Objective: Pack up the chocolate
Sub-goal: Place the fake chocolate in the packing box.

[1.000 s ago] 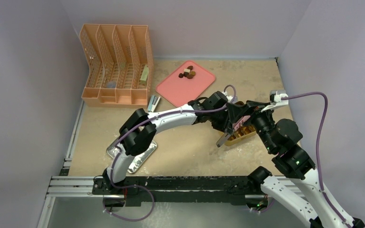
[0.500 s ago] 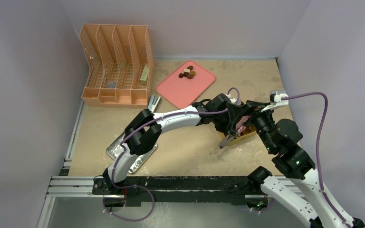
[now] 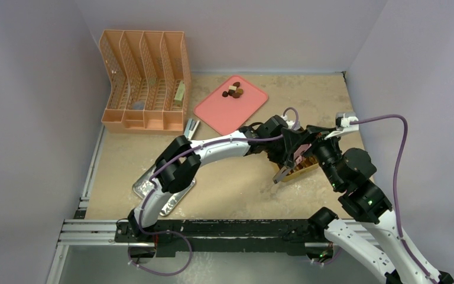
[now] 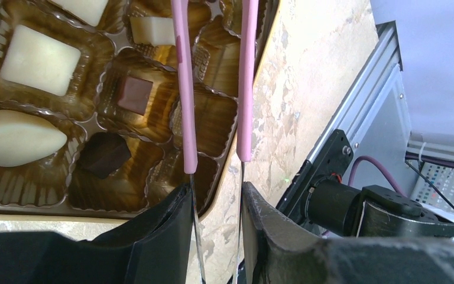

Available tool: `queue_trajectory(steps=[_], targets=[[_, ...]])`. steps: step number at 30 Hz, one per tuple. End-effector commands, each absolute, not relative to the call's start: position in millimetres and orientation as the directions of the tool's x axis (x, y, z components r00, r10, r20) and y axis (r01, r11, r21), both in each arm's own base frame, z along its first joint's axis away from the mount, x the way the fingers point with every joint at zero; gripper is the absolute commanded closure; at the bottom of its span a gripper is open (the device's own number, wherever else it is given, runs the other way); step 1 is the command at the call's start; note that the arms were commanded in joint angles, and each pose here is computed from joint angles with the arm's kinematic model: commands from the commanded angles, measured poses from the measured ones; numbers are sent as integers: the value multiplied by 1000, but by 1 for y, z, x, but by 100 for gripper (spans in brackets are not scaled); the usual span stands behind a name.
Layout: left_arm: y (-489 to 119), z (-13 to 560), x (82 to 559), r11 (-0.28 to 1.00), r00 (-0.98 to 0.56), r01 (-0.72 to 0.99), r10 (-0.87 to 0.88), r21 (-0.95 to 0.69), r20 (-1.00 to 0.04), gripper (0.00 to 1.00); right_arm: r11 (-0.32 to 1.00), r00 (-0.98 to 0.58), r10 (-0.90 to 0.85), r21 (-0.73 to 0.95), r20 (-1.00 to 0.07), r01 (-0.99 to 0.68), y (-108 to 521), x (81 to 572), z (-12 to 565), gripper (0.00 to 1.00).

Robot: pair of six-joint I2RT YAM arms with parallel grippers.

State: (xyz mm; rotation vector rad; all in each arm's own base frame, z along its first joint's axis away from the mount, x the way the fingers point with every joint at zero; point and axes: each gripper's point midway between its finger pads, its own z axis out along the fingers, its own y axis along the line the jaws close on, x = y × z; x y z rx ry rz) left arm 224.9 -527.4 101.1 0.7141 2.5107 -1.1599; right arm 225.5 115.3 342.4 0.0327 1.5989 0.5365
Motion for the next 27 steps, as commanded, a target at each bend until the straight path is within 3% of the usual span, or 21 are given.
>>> queue_trajectory(steps=[1,27], targets=[[-533,158,236,512,-795,592,242,-623,-556,69,878,-48,368,364,-929,-310,111,224,369,1],[-436,167,287,772,-759,451,67,-448,-648,71,867,-93,379,388,-921,-312,117,225,358,1]])
